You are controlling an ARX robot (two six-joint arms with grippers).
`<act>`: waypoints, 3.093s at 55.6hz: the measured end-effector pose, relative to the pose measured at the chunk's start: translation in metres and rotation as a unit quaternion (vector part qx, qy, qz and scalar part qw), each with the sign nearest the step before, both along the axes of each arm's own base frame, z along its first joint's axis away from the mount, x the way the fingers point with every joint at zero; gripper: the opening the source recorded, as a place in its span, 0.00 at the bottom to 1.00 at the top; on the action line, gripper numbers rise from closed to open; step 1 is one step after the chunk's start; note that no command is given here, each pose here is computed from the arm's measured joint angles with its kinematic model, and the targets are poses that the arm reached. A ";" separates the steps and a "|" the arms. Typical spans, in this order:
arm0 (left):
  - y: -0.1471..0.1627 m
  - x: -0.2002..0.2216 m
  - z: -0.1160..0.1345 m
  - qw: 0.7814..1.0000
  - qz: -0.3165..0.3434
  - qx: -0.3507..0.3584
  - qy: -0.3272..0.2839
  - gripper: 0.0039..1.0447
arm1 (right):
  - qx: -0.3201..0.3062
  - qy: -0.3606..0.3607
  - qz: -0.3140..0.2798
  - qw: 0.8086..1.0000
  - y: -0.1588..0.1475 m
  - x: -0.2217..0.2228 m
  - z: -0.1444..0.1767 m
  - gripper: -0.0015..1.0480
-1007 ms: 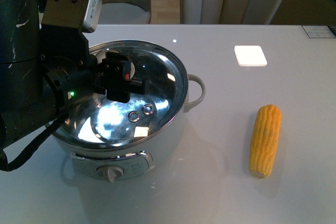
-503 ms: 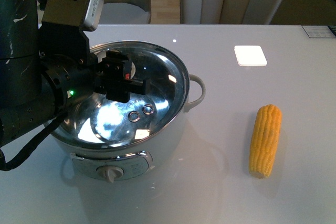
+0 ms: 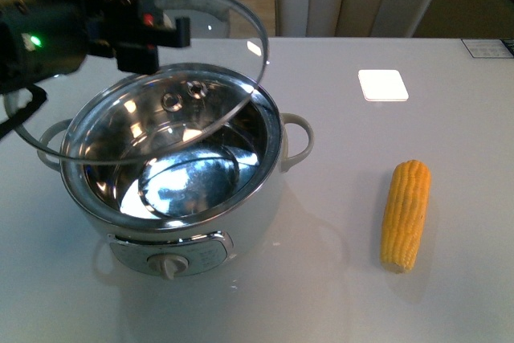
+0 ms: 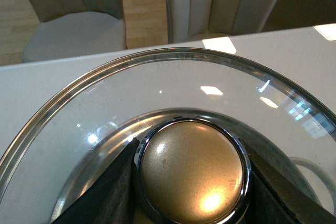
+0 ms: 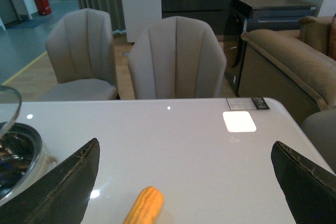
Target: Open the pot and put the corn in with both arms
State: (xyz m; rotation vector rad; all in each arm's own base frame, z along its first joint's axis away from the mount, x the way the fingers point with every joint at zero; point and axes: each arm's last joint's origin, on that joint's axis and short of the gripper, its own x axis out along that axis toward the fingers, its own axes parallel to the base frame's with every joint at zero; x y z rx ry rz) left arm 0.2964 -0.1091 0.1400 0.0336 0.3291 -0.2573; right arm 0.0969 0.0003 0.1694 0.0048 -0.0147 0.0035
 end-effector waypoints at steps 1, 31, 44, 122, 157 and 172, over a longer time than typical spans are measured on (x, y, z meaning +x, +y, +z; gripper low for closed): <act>0.003 0.001 0.003 1.000 0.005 -0.002 -0.004 0.43 | 0.000 0.000 0.000 1.000 0.000 0.000 0.000 0.92; 0.156 -0.019 0.009 0.979 0.194 0.030 -0.062 0.43 | 0.000 0.000 0.000 1.000 0.000 0.000 0.000 0.92; 0.213 -0.024 -0.031 0.959 0.273 0.053 -0.050 0.43 | 0.000 0.000 0.000 1.000 0.000 0.000 0.000 0.92; 0.253 0.001 -0.190 0.952 0.295 0.035 0.071 0.43 | 0.000 0.000 0.000 1.000 0.000 0.000 0.000 0.92; 0.252 -0.010 -0.149 0.954 0.296 0.031 0.040 0.93 | 0.000 0.000 0.000 1.000 0.000 0.000 0.000 0.92; 0.244 -0.002 -0.061 0.960 0.272 0.009 -0.060 0.93 | 0.000 0.000 0.000 1.000 0.000 0.000 0.000 0.92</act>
